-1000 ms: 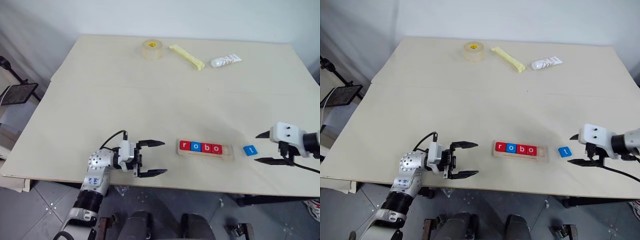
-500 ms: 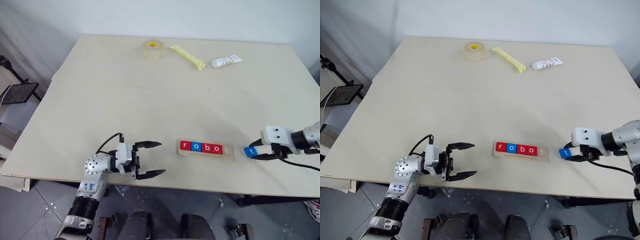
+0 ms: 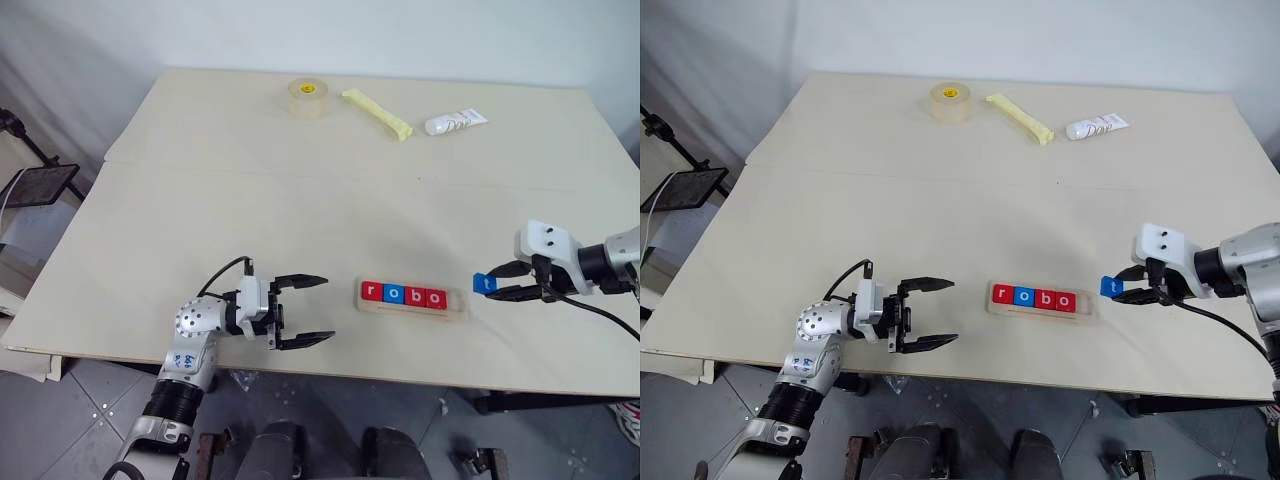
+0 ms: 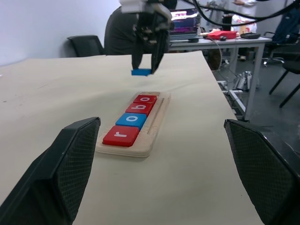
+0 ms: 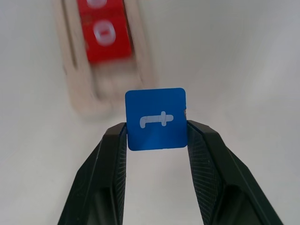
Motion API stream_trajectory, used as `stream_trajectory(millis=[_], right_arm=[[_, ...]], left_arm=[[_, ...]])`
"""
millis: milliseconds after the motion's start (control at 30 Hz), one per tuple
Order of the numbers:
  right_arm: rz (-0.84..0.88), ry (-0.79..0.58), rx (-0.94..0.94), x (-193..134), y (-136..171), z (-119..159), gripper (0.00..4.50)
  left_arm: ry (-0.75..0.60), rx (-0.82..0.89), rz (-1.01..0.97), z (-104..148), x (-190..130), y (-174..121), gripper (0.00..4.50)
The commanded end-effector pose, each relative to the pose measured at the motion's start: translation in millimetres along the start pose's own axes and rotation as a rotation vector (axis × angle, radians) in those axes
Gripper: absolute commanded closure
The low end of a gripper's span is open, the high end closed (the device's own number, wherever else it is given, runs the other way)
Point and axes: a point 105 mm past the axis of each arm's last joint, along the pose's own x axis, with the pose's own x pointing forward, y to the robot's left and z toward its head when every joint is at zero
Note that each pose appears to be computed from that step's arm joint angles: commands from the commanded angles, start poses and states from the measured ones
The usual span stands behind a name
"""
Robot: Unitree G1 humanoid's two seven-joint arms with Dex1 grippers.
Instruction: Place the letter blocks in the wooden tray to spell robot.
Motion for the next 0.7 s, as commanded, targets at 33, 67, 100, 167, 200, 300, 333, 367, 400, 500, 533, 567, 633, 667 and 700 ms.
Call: stream_trajectory(millis=[33, 67, 100, 167, 200, 300, 333, 367, 400, 500, 533, 567, 633, 667, 700], right_arm=[[0.009, 0.007, -0.028, -2.1, 11.2, 16.4, 3.05], [0.015, 0.021, -0.028, 0.3, 13.7, 16.3, 3.05], [0.017, 0.03, -0.025, 1.6, 14.8, 16.2, 3.05], [0.038, 0.056, -0.03, 6.9, 20.0, 15.2, 3.05], [0.038, 0.075, -0.037, 11.1, 20.7, 14.2, 3.05], [0.03, 0.114, -0.049, 19.3, 18.9, 9.8, 3.05], [0.028, 0.127, -0.052, 20.9, 17.8, 7.1, 3.05], [0.027, 0.136, -0.054, 21.9, 17.1, 5.2, 3.05], [0.027, 0.14, -0.056, 23.0, 16.4, 4.2, 3.05], [0.03, 0.149, -0.062, 28.3, 14.9, 2.3, 3.05], [0.03, 0.15, -0.064, 30.2, 14.4, 2.3, 3.05], [0.031, 0.153, -0.066, 31.6, 13.9, 2.1, 3.05], [0.035, 0.16, -0.072, 34.6, 13.4, 1.6, 3.05], [0.036, 0.16, -0.075, 36.0, 13.3, 1.9, 3.05], [0.037, 0.16, -0.076, 36.8, 13.1, 2.2, 3.05]], left_arm=[[-0.021, 0.018, -0.023, 3.7, 4.8, 1.1, 0.0], [-0.021, 0.018, -0.025, 3.6, 5.2, 1.2, 0.0], [-0.022, 0.017, -0.025, 3.5, 5.6, 1.8, 0.0], [-0.022, 0.017, -0.027, 3.1, 5.9, 1.5, 0.0], [-0.023, 0.017, -0.028, 3.2, 5.5, 0.8, 0.0], [-0.024, 0.017, -0.025, 3.7, 4.5, -1.0, 0.0], [-0.023, 0.017, -0.021, 3.8, 3.8, -1.6, 0.0], [-0.022, 0.017, -0.019, 3.8, 3.3, -2.0, 0.0], [-0.021, 0.017, -0.018, 3.7, 2.5, -2.6, 0.0], [-0.017, 0.015, -0.014, 3.5, 1.0, -4.6, 0.0], [-0.017, 0.015, -0.011, 3.6, 0.7, -4.7, 0.0], [-0.016, 0.015, -0.009, 3.8, 0.9, -4.8, 0.0], [-0.016, 0.015, -0.005, 3.9, 0.8, -5.0, 0.0], [-0.016, 0.015, -0.003, 3.8, 0.8, -5.0, 0.0], [-0.015, 0.015, -0.002, 3.8, 0.8, -5.1, 0.0]])
